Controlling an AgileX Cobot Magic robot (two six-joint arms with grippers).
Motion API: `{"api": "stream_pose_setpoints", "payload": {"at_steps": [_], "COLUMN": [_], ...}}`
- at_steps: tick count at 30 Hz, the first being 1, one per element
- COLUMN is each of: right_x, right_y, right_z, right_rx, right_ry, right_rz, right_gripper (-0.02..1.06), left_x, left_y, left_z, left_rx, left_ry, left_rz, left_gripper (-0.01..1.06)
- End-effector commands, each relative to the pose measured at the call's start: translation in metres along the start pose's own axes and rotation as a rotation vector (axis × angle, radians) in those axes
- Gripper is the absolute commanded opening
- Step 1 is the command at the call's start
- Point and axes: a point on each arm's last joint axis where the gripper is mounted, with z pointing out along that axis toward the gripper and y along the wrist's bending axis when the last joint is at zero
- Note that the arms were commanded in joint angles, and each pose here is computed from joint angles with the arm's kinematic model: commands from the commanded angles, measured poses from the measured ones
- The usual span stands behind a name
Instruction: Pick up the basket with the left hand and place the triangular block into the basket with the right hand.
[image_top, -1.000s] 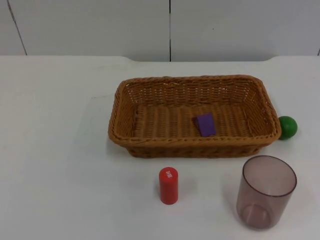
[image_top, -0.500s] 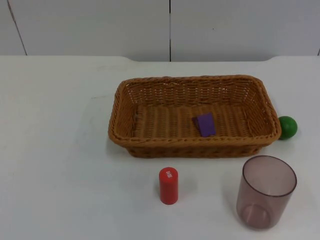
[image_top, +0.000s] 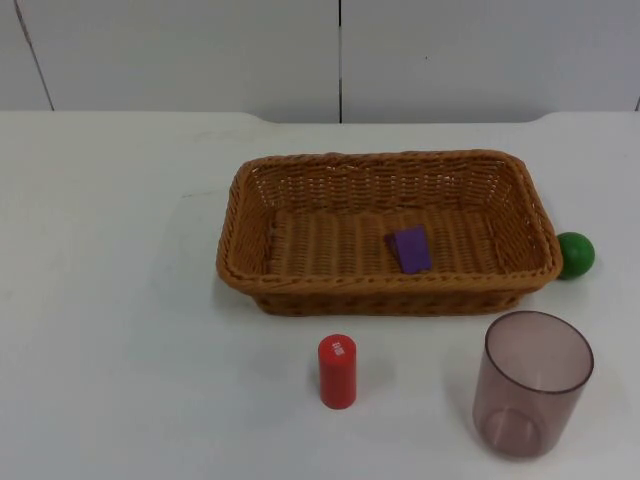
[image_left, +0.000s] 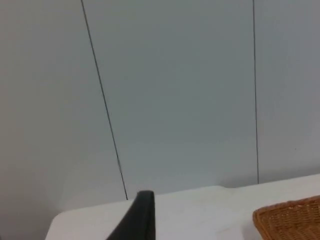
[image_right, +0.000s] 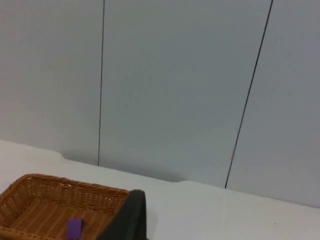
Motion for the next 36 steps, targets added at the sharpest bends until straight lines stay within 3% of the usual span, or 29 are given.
{"api": "stream_pose_setpoints", "payload": {"at_steps": [1, 6, 12, 15, 20, 30, 36], "right_x": [0.002, 0.017, 0.044, 0.054, 0.068, 0.073, 0.073], "right_y": [0.000, 0.002, 0.005, 0.006, 0.007, -0.002, -0.002], "right_z": [0.002, 0.015, 0.035, 0.043, 0.053, 0.055, 0.055], "right_rx": [0.003, -0.016, -0.035, -0.036, -0.038, 0.066, 0.068], "right_ry": [0.011, 0.110, 0.257, 0.302, 0.356, 0.381, 0.386], "right_rz": [0.002, 0.044, 0.080, 0.098, 0.119, 0.131, 0.133], "right_gripper": [1.04, 1.04, 1.04, 1.04, 1.04, 1.04, 1.04], "left_x": [0.001, 0.004, 0.017, 0.019, 0.029, 0.102, 0.096], "left_y": [0.000, 0.001, 0.001, 0.002, 0.005, 0.005, 0.005], "left_z": [0.001, 0.001, 0.000, 0.000, 0.009, 0.053, 0.059], "left_rx": [0.011, -0.002, 0.001, -0.009, -0.054, -0.076, -0.072], "left_ry": [0.005, 0.034, 0.176, 0.195, 0.242, 0.538, 0.437], "left_rz": [-0.010, 0.001, 0.010, 0.005, -0.103, -0.080, -0.092], "left_gripper": [1.05, 1.05, 1.05, 1.05, 1.05, 1.05, 1.05]}}
